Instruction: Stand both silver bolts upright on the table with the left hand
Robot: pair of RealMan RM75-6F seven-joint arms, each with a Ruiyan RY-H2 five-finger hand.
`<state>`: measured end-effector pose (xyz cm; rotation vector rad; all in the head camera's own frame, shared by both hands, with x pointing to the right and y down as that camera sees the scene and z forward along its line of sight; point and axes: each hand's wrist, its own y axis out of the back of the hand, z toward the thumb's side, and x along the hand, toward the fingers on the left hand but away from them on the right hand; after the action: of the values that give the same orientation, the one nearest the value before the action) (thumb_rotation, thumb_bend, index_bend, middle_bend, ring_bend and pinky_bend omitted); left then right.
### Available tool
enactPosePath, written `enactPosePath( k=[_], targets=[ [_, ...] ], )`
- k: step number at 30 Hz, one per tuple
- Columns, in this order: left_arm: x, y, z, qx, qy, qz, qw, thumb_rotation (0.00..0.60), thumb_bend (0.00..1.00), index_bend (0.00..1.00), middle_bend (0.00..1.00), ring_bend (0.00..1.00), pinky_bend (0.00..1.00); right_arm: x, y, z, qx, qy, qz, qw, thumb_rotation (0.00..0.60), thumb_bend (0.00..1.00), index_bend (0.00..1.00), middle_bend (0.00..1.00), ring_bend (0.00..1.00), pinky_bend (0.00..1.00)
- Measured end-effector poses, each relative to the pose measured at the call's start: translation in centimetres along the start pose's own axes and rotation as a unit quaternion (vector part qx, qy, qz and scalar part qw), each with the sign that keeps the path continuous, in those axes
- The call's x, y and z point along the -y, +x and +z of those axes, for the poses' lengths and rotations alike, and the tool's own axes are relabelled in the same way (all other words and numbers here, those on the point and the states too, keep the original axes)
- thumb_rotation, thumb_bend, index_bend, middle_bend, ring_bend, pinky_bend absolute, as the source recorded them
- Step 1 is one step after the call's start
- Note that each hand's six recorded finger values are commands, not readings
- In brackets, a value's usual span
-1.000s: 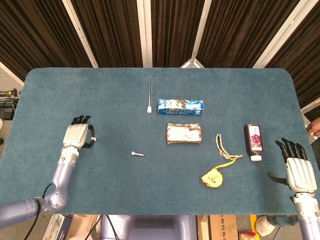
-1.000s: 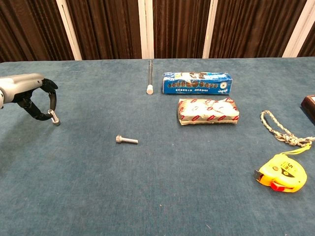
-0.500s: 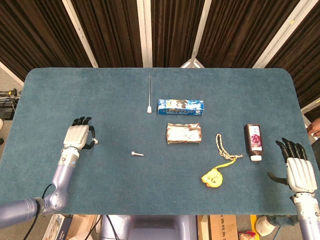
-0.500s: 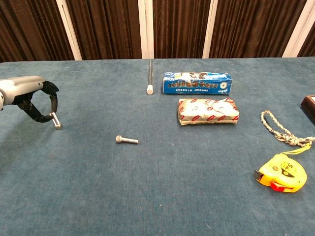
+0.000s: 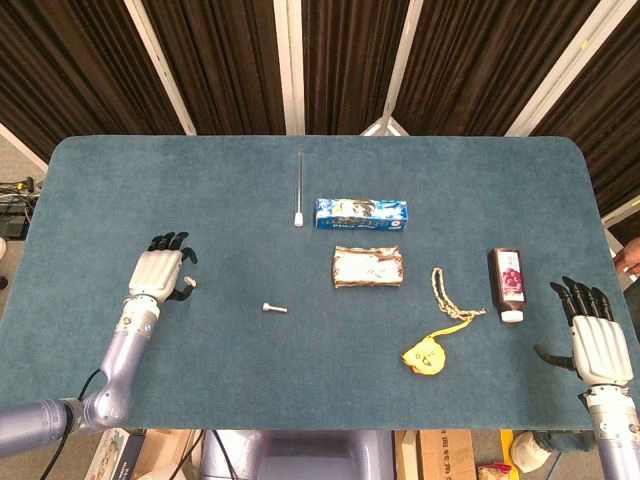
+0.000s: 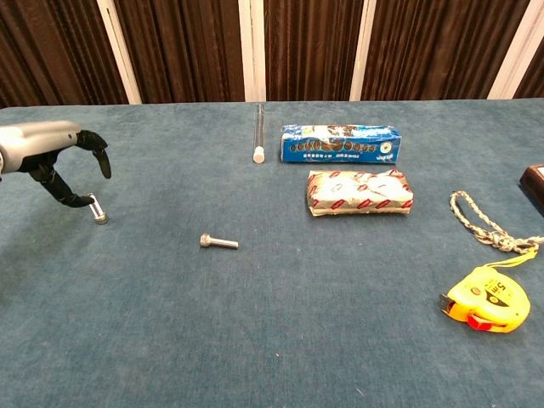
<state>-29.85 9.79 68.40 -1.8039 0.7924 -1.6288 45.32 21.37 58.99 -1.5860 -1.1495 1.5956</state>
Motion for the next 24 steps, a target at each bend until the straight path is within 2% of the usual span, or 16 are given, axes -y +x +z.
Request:
enactPosePath(
  k=[4, 9, 11, 17, 24],
  targets=[
    [-2.1, -1.5, 1.1, 0.018, 0.007, 0.012, 0.9997, 0.600, 0.44, 0.39, 0.04, 0.00, 0.00, 0.0, 0.0, 0.1, -0.001, 0.000, 0.002, 1.0000, 0.600, 0.15, 0.15, 0.09, 0.06, 0.00],
    [-5.3, -4.3, 3.8, 0.052, 0.009, 0.037, 0.9979, 0.600, 0.44, 0.41, 0.04, 0.00, 0.00, 0.0, 0.1, 0.3, -0.003, -0.002, 0.002, 1.0000, 0.600, 0.15, 0.15, 0.09, 0.06, 0.00],
    [-5.8, -4.9, 4.7, 0.062, 0.018, 0.042, 0.9970, 0.600, 0.44, 0.41, 0.04, 0.00, 0.00, -0.1, 0.2, 0.3, -0.003, -0.001, 0.001, 1.0000, 0.600, 0.15, 0.15, 0.09, 0.06, 0.00],
    [-5.3, -4.3, 7.7, 0.079, 0.067, 0.052, 0.9932, 0.600, 0.44, 0.43, 0.05, 0.00, 0.00, -0.2, 0.2, 0.1, 0.000, 0.000, -0.003, 1.0000, 0.600, 0.15, 0.15, 0.09, 0.06, 0.00],
    [-3.0, -2.6, 11.5, 0.086, 0.072, 0.040, 0.9929, 0.600, 0.42, 0.43, 0.05, 0.00, 0.00, 0.0, 0.2, 0.1, 0.002, 0.007, -0.002, 1.0000, 0.600, 0.15, 0.14, 0.09, 0.06, 0.00]
  ],
)
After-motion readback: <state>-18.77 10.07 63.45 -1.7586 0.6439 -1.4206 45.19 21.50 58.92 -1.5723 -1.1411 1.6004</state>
